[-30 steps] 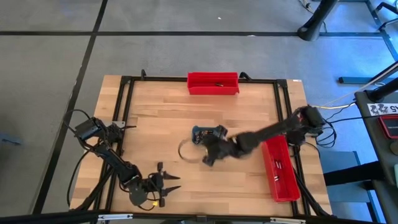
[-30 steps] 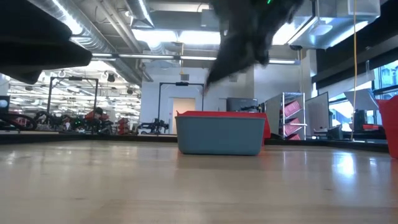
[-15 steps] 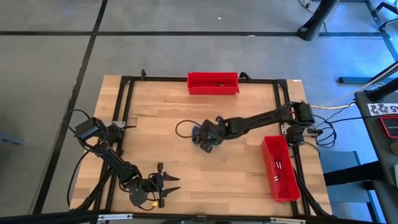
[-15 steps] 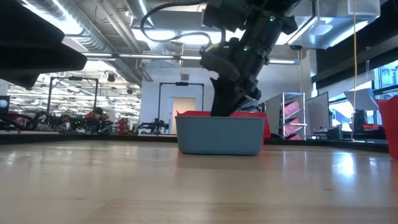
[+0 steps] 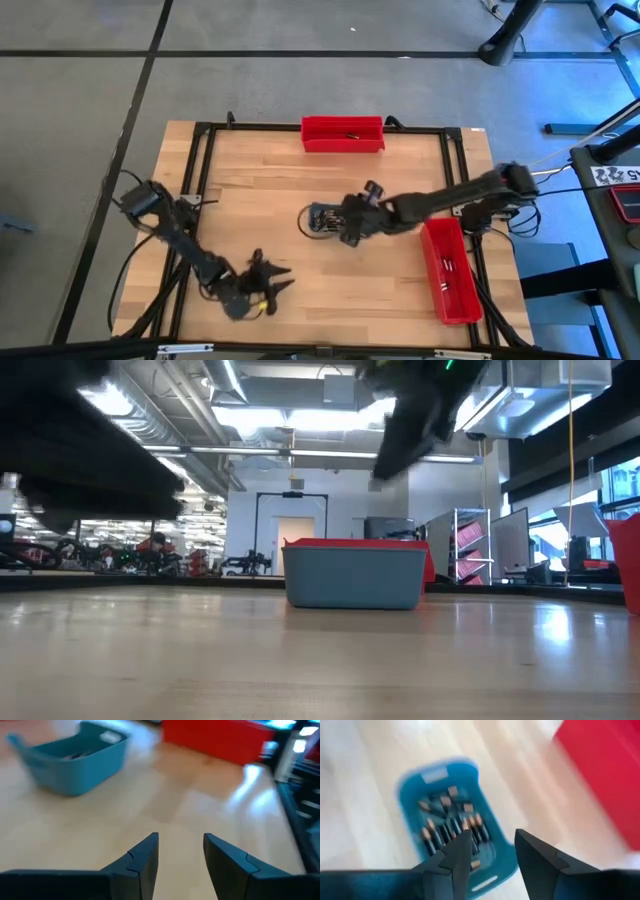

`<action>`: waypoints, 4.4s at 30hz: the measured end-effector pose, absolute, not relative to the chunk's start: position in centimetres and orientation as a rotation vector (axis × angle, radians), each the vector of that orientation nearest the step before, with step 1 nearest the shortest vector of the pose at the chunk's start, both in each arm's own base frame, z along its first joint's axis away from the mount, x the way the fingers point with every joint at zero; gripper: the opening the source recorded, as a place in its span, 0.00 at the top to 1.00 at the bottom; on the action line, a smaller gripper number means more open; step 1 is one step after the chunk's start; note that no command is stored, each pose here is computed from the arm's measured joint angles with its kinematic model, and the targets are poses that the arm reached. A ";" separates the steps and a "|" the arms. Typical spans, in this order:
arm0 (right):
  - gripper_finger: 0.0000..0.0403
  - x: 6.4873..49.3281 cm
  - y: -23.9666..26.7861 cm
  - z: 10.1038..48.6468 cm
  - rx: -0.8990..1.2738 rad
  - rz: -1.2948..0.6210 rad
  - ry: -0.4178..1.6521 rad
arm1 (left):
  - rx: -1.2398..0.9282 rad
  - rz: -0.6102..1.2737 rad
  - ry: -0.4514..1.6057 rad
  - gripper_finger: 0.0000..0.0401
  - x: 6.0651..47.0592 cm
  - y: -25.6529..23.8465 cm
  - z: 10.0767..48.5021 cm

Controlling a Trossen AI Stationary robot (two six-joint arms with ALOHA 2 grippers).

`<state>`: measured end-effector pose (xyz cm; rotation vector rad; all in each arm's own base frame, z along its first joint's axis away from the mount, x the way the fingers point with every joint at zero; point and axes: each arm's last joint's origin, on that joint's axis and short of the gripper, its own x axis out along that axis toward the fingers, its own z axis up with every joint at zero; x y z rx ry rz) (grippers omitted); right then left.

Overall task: Sort batteries
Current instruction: Put the black battery into the blue bin

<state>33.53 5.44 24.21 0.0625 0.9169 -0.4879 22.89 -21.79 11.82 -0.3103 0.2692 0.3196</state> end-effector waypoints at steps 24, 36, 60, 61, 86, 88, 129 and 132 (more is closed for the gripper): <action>0.64 30.0 18.6 24.2 -0.194 -0.353 0.650 | -0.476 0.868 1.817 0.84 16.6 -9.4 14.6; 0.64 30.0 18.5 24.2 -0.221 -0.396 0.626 | -0.396 1.138 1.879 0.99 14.9 -9.5 13.7; 0.64 30.0 18.5 24.1 -0.221 -0.382 0.641 | -0.196 1.010 1.707 0.99 18.9 -12.0 16.2; 0.64 30.0 18.5 24.1 -0.221 -0.382 0.641 | -0.193 1.013 1.664 0.99 18.7 -12.1 16.9; 0.64 30.0 18.6 24.1 -0.203 -0.359 0.652 | -0.270 1.157 2.032 1.00 15.5 -9.0 10.2; 0.64 30.0 18.6 24.0 -0.200 -0.351 0.657 | -0.247 1.170 2.061 1.00 15.5 -9.0 9.8; 0.64 30.2 18.8 23.6 -0.172 -0.341 0.673 | -0.578 1.027 0.662 0.43 14.7 -14.4 13.1; 0.64 30.2 18.8 23.6 -0.172 -0.342 0.673 | -0.561 1.044 0.738 0.43 15.1 -14.8 11.0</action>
